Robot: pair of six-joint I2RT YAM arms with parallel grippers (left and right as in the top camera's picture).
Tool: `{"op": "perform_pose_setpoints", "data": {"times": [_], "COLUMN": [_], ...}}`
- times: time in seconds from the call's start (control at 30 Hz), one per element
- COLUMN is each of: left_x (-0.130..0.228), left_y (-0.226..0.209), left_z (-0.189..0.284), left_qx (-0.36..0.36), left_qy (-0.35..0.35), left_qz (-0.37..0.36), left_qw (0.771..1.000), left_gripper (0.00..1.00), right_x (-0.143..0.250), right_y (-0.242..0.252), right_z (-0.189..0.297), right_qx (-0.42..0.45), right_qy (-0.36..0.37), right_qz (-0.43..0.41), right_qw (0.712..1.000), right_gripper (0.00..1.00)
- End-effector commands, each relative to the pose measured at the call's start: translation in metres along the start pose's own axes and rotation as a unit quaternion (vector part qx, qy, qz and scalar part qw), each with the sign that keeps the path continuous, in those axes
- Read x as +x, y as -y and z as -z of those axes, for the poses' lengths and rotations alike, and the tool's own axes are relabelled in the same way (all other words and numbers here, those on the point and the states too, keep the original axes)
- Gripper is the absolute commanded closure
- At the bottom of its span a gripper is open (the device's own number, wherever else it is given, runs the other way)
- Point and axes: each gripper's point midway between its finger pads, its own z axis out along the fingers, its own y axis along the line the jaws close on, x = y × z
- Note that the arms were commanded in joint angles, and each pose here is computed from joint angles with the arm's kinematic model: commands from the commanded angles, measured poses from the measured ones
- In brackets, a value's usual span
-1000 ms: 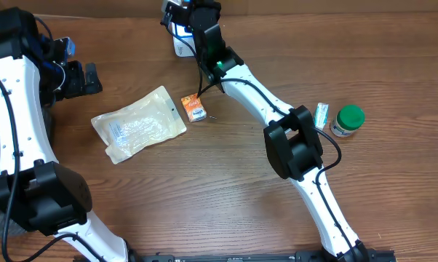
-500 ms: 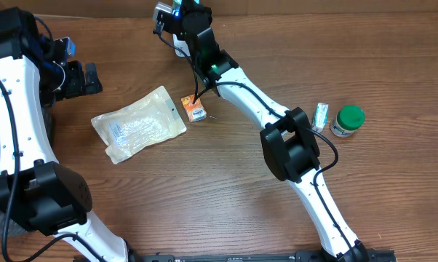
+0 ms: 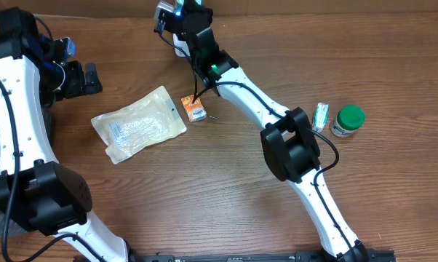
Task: Scan the item barcode
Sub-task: 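Hold the mint pouch up at the scanner window with the right gripper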
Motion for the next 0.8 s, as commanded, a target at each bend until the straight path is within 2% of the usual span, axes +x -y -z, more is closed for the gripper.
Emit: {"op": "perform_pose_setpoints", "data": {"times": [0.0,0.17,0.27,0.33,0.4,0.53,0.6,0.63,0.67,0.7,0.73,0.77], "left_x": [-0.005,-0.005,-0.005,-0.005,-0.005,-0.005,-0.005,-0.005,-0.005,-0.005,-0.005,-0.005], "left_y": [0.006,0.006,0.006,0.006,0.006,0.006,0.006,0.006,0.006,0.006,0.006,0.006], "left_z": [0.009,0.009,0.009,0.009,0.009,0.009,0.009,0.009,0.009,0.009,0.009,0.009], "left_qx": [0.005,0.005,0.005,0.005,0.005,0.005,0.005,0.005,0.005,0.005,0.005,0.005], "left_qy": [0.016,0.016,0.016,0.016,0.016,0.016,0.016,0.016,0.016,0.016,0.016,0.016], "left_qz": [-0.004,-0.004,-0.004,-0.004,-0.004,-0.004,-0.003,-0.004,-0.004,-0.004,-0.004,-0.003], "left_qw": [1.0,1.0,1.0,1.0,1.0,1.0,1.0,1.0,1.0,1.0,1.0,1.0], "left_gripper": [0.0,0.01,0.0,0.0,0.0,0.01,0.01,0.0,0.0,0.0,0.0,0.0], "right_x": [-0.041,-0.056,-0.059,-0.047,-0.023,0.044,0.082,0.092,0.116,0.127,0.145,0.151], "right_y": [0.113,0.179,0.198,0.206,0.209,0.195,0.177,0.172,0.159,0.153,0.143,0.14], "right_z": [0.046,0.097,0.139,0.168,0.195,0.24,0.258,0.261,0.27,0.274,0.278,0.28], "right_qx": [0.054,0.041,-0.02,-0.06,-0.078,-0.08,-0.066,-0.061,-0.042,-0.032,-0.012,-0.003], "right_qy": [0.032,0.039,0.026,-0.01,-0.068,-0.212,-0.299,-0.32,-0.375,-0.398,-0.435,-0.447], "right_qz": [-0.139,-0.302,-0.43,-0.52,-0.594,-0.629,-0.649,-0.654,-0.666,-0.67,-0.678,-0.683], "right_qw": [0.988,0.952,0.902,0.852,0.798,0.744,0.697,0.683,0.643,0.626,0.593,0.578], "right_gripper": [0.96,0.96,0.96,0.96,0.96,0.96,0.96,0.96,0.96,0.96,0.96,0.96]}}
